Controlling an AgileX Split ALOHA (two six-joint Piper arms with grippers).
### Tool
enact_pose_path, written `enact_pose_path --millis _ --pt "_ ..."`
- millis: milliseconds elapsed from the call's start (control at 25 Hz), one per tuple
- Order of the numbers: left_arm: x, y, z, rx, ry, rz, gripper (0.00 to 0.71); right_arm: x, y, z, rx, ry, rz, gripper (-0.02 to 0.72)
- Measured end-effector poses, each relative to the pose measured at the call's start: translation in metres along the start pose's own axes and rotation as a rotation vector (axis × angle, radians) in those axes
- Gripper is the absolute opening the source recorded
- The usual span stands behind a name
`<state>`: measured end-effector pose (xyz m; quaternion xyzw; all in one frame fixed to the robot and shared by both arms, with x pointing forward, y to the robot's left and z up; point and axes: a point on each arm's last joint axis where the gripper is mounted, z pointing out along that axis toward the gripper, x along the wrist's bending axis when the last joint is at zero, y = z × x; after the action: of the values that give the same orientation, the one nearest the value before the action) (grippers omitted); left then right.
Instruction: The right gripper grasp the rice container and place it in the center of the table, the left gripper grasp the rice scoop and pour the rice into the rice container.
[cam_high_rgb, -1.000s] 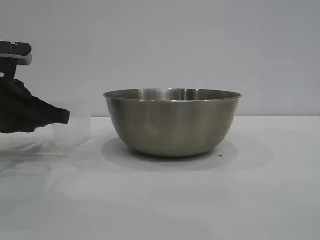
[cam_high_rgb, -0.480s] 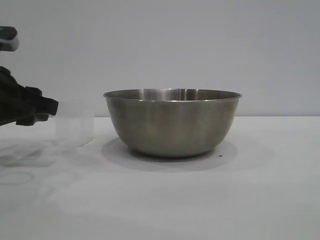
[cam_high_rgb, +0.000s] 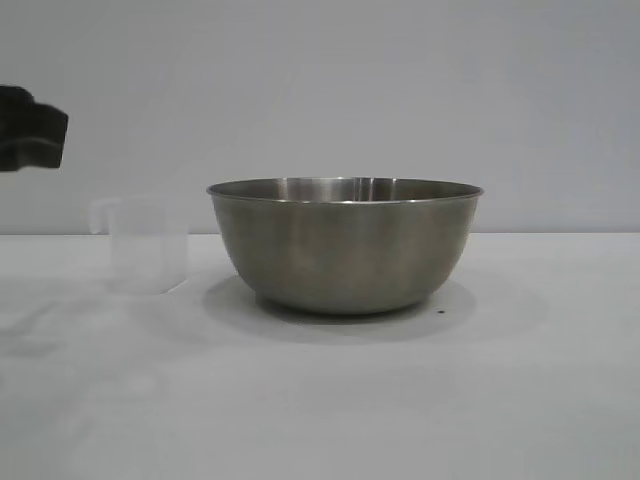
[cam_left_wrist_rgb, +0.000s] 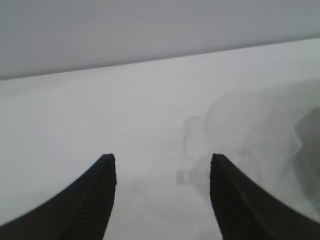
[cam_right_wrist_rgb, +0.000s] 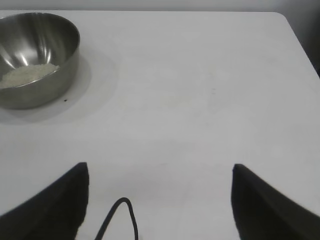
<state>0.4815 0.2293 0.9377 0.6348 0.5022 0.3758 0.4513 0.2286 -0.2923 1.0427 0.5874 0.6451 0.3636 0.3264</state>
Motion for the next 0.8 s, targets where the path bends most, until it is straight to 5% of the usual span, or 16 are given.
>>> enact_pose_path --millis 480,800 --pt "-0.003 0.025 -0.065 0.293 -0.092 -0.057 0.364 0.0 0.0 0.0 0.0 0.0 0.0 0.529" --pt "-0.003 0.074 -0.133 0.289 -0.182 -0.05 0.364 0.0 0.0 0.0 0.0 0.0 0.0 0.529"
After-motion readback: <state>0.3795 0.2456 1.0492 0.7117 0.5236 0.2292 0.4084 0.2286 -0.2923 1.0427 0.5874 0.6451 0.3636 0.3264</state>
